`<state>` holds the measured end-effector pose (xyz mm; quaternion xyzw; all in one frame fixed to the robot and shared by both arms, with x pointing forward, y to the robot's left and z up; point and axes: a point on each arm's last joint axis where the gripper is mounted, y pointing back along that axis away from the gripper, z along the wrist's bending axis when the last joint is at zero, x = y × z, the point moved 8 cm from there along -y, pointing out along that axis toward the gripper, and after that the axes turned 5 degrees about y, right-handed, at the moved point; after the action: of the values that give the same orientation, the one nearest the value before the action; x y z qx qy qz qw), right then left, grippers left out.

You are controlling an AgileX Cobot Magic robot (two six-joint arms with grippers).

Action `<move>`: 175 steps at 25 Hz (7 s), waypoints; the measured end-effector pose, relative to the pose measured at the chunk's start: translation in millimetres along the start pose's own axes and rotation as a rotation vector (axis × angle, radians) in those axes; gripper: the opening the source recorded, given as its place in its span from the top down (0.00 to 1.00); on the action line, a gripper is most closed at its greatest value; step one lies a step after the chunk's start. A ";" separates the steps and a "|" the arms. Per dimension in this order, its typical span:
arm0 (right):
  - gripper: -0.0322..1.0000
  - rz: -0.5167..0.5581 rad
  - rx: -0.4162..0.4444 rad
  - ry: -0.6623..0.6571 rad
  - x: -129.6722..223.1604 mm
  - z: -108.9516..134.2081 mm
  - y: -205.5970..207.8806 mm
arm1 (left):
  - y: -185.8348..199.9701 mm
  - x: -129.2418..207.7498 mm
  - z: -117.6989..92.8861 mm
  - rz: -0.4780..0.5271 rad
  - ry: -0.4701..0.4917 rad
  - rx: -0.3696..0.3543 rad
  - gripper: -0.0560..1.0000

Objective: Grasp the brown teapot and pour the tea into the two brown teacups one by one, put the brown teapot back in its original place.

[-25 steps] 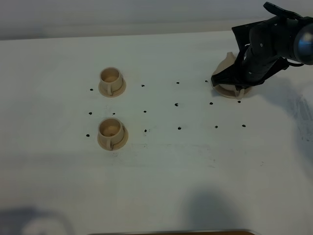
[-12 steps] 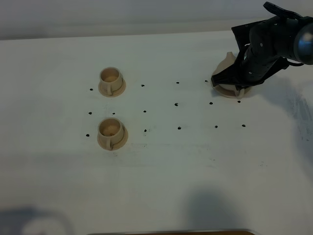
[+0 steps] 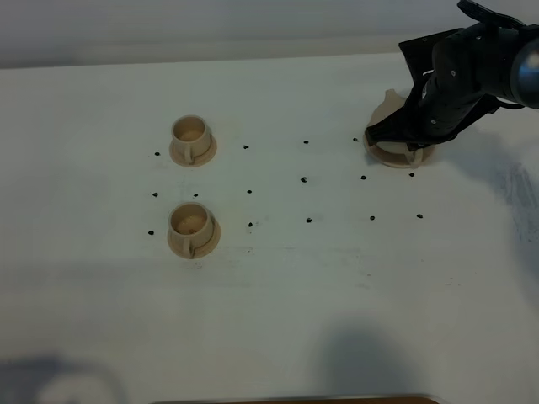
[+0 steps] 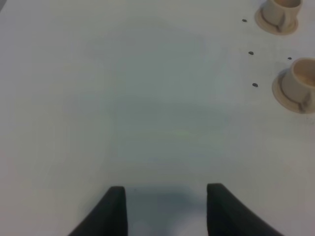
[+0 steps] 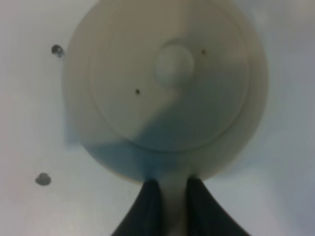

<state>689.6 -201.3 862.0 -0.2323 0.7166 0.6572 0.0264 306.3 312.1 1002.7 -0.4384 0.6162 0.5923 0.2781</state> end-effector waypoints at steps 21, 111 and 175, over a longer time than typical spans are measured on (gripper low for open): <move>0.88 -0.097 -0.002 0.118 -17.4 24.8 46.1 | 0.0 0.0 0.0 0.000 0.000 0.000 0.53; 0.88 -0.268 0.244 0.991 -78.3 195.9 29.2 | 0.0 -0.2 0.0 -0.001 0.000 0.000 0.53; 0.88 -0.313 0.523 1.300 -101.0 201.0 28.3 | 0.0 -0.2 0.0 -0.001 0.001 0.000 0.53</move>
<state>715.4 21.4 895.8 -0.6626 0.6798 0.1811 -0.2570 306.4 312.1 1002.9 -0.4390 0.6162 0.5918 0.2781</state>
